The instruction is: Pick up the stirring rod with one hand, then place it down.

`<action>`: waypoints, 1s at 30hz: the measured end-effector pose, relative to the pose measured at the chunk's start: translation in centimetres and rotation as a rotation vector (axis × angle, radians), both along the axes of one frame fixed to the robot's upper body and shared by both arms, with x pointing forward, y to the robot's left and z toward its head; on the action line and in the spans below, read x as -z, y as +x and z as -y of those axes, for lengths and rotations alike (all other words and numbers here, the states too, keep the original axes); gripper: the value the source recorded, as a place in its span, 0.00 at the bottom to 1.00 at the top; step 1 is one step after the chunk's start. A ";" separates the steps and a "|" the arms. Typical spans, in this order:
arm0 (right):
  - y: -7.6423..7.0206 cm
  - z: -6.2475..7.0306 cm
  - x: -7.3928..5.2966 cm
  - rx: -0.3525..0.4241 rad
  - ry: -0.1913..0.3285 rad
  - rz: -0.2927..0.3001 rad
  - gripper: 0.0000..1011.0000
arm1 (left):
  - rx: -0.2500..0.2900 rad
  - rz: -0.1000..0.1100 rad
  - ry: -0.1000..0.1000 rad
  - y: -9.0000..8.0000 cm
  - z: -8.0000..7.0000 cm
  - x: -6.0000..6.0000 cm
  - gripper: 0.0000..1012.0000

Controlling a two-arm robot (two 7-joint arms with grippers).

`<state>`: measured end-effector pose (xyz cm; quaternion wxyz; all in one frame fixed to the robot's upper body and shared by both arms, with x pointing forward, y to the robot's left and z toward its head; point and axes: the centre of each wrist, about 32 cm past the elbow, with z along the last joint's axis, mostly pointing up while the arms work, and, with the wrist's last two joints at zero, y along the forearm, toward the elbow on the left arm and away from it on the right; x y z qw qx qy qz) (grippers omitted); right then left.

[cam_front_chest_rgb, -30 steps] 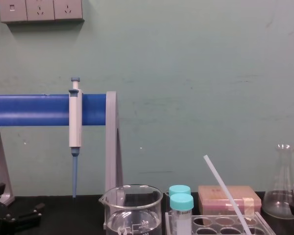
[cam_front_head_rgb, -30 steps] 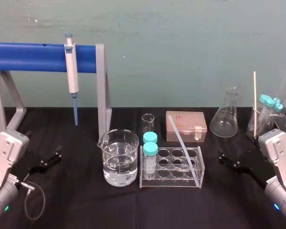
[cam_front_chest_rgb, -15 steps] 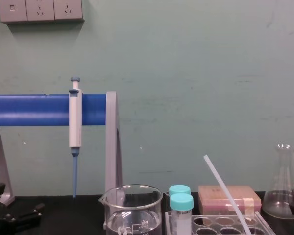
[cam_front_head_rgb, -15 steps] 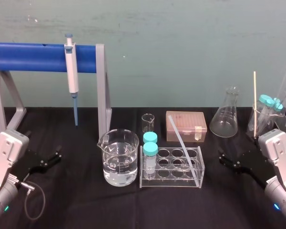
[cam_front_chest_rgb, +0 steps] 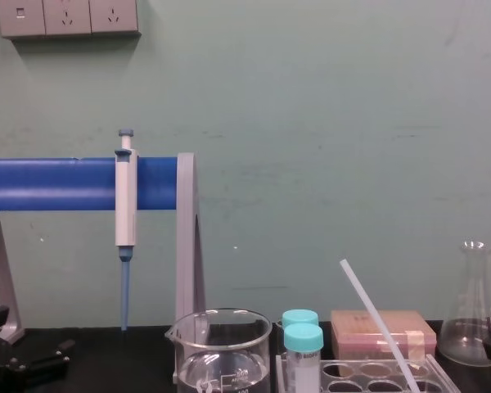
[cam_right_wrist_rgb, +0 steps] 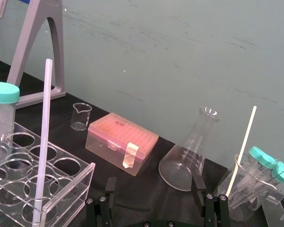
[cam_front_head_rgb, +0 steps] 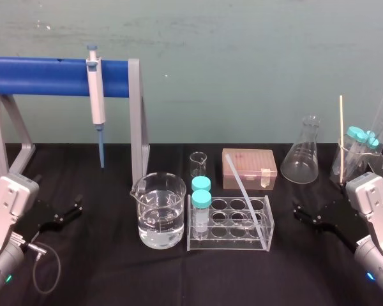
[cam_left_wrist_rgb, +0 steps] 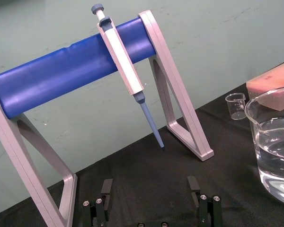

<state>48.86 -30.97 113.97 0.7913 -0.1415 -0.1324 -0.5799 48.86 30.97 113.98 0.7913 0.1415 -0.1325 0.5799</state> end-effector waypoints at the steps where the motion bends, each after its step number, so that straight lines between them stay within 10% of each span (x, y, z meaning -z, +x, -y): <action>1: 0.0 0.0 0.0 0.000 0.000 0.000 0.99 | 0.000 0.000 0.000 0.0 0.0 0.0 0.99; 30: -0.1 0.2 -0.4 -0.011 0.000 0.028 0.99 | 0.000 0.000 0.000 0.0 0.0 0.0 0.99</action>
